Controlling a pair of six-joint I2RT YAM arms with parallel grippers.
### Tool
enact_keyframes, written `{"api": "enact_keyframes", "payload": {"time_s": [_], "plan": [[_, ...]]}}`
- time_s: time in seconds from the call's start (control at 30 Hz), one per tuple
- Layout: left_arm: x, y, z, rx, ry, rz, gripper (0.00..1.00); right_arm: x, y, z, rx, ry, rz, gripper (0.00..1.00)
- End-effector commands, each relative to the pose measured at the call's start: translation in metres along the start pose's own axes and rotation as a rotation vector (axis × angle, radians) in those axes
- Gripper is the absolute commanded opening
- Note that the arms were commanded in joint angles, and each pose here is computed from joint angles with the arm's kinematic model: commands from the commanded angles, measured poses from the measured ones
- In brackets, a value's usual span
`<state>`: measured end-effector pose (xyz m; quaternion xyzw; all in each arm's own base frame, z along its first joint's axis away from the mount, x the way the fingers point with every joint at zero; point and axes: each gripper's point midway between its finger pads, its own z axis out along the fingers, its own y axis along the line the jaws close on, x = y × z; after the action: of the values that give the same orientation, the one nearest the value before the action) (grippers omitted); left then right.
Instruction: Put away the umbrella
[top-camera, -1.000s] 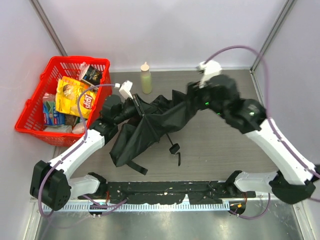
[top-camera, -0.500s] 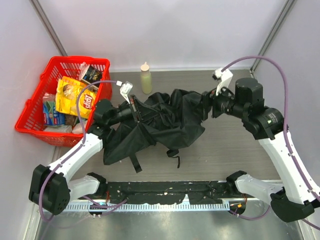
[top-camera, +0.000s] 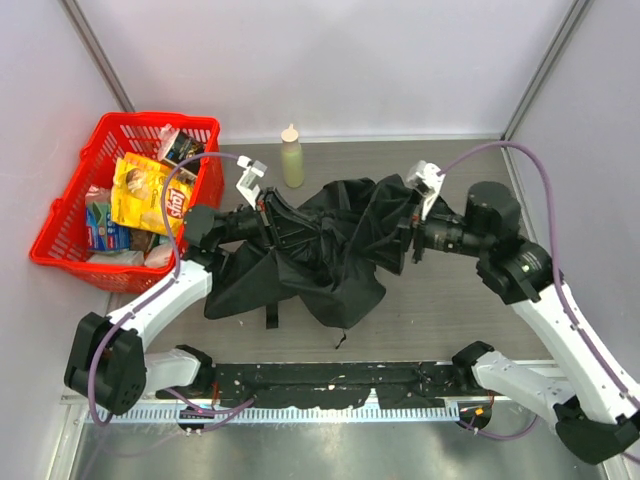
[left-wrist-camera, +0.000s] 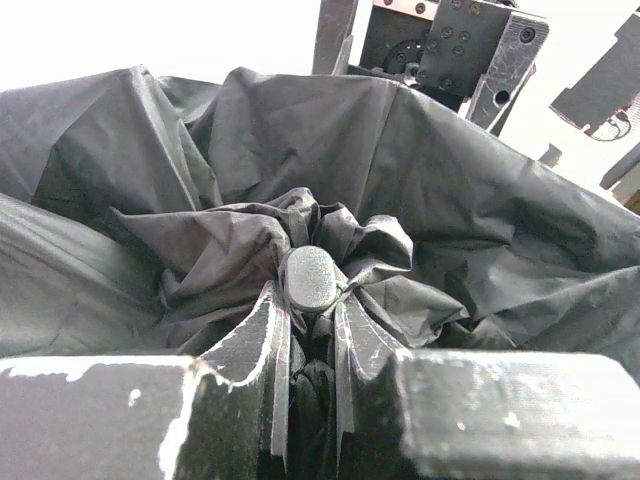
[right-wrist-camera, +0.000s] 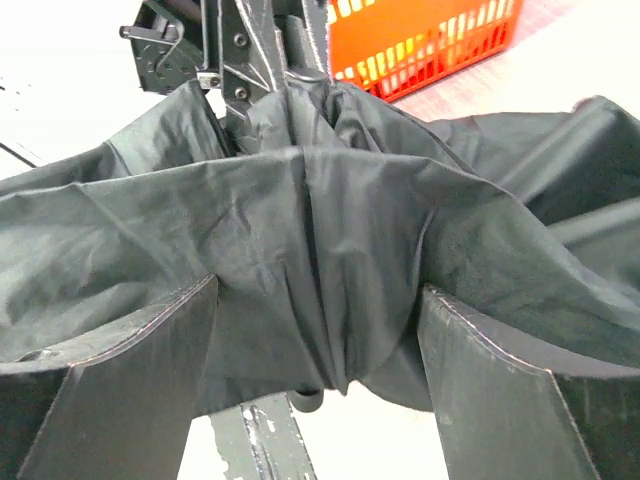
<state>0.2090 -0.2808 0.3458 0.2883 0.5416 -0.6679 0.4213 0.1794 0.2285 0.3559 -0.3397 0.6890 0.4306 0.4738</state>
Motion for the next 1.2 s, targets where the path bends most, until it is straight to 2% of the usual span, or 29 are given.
{"api": "enact_keyframes", "payload": {"time_s": [0.0,0.13,0.23,0.3,0.57,0.67,0.93,1.0,1.17], "plan": [[-0.023,-0.027,0.003,0.095,-0.042,0.099,0.0,-0.016,0.014,0.03,-0.039,-0.026,-0.022,0.84],[-0.027,-0.034,0.003,0.118,-0.048,0.11,0.0,0.0,0.014,0.059,0.034,0.024,-0.045,0.84],[-0.026,-0.04,0.004,0.138,-0.044,0.104,0.0,0.0,-0.014,0.067,0.201,0.015,-0.015,0.84],[-0.026,-0.043,0.004,0.146,-0.045,0.102,0.0,0.004,-0.021,0.071,0.235,0.024,0.001,0.84],[-0.033,-0.069,0.009,0.221,-0.092,0.11,0.0,0.014,0.01,0.105,0.021,0.005,0.035,0.84],[-0.034,-0.077,0.014,0.264,-0.101,0.091,0.0,0.022,0.031,0.118,-0.124,0.03,0.056,0.84],[-0.037,-0.104,0.028,0.359,-0.129,0.094,0.0,0.03,0.031,0.136,-0.159,-0.01,0.083,0.84],[-0.037,-0.109,0.031,0.375,-0.133,0.102,0.0,0.028,0.035,0.138,-0.19,-0.044,0.114,0.8],[-0.04,-0.109,0.031,0.355,-0.154,0.129,0.0,0.032,0.048,0.132,-0.243,-0.07,0.16,0.53]]}}
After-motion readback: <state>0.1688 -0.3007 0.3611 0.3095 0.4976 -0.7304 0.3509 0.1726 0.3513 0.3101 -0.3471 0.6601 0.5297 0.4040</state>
